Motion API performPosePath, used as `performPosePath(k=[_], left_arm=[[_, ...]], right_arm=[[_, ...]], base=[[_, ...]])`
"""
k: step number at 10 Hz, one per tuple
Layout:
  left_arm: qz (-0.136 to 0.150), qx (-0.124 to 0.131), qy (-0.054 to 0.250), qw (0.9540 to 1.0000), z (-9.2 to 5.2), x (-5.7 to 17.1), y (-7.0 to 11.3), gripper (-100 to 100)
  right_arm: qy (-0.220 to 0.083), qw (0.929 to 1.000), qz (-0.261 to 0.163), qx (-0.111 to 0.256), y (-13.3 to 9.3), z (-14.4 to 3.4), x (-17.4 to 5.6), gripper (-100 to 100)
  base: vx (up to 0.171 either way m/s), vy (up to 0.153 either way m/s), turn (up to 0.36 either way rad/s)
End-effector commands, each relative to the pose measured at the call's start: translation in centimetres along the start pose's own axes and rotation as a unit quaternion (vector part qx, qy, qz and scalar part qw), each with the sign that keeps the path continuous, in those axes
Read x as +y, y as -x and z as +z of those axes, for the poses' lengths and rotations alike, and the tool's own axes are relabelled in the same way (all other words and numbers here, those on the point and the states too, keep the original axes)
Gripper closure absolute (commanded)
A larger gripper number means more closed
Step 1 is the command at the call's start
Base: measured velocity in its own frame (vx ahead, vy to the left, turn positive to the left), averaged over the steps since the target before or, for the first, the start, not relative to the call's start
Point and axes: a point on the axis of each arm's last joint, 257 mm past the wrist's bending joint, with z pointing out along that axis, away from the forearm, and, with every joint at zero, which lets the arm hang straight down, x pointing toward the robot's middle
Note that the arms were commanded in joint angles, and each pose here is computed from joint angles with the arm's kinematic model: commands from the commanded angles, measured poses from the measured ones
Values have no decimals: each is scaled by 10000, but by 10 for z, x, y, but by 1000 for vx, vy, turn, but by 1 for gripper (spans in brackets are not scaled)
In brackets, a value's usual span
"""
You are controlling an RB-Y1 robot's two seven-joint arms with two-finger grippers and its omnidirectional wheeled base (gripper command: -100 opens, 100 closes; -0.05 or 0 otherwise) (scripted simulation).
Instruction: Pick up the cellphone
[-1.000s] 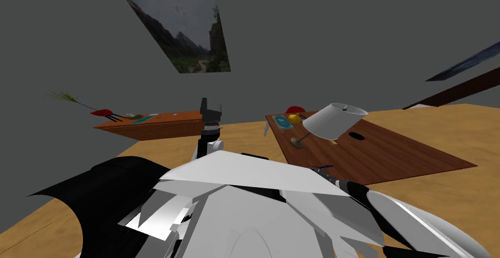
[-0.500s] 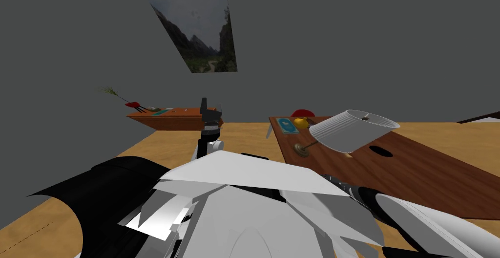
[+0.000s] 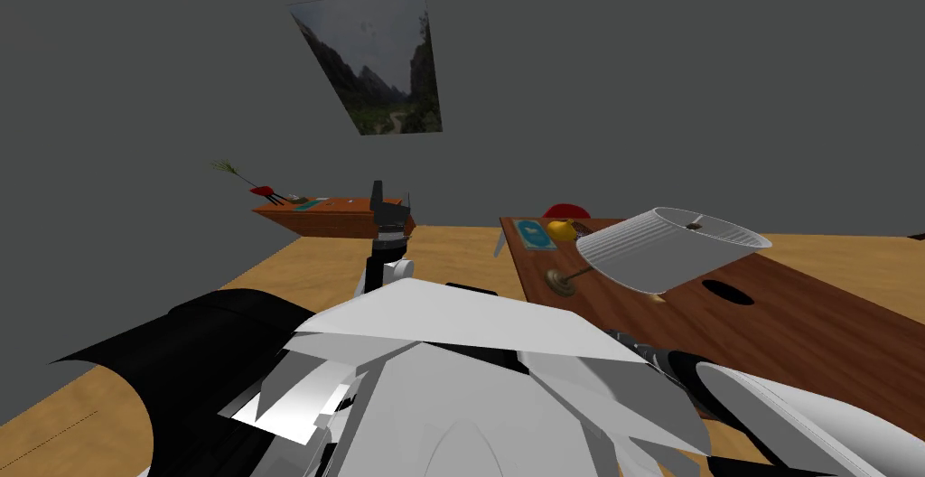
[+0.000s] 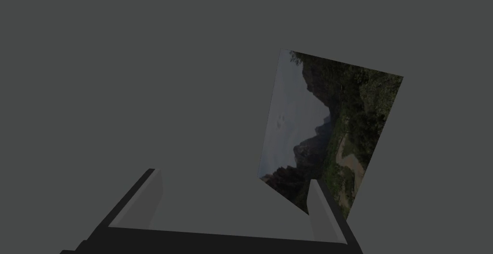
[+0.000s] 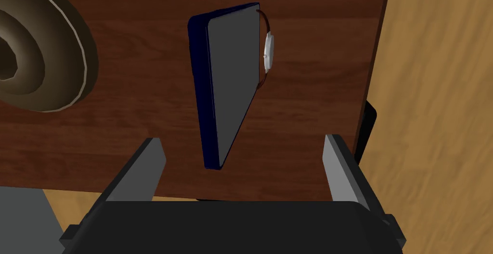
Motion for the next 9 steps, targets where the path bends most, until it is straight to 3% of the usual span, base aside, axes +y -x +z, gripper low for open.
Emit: performPosePath(k=[1,3,4,8,9], left_arm=[[0,0,0,10000,0,0,0,0],[0,0,0,10000,0,0,0,0],[0,0,0,10000,0,0,0,0],[0,0,0,10000,0,0,0,0],[0,0,0,10000,0,0,0,0]], right_arm=[[-21,10000,36,12,0,9,5,-100],[-11,10000,51,11,-1,12,7,-100],[-21,10000,49,15,-1,13,7,100],[-20,10000,43,15,-1,13,6,100],[-16,10000,43,15,-1,13,7,0]], base=[[6,-5,67],[3,-3,21],[0,0,0],[1,0,6],[0,0,0]])
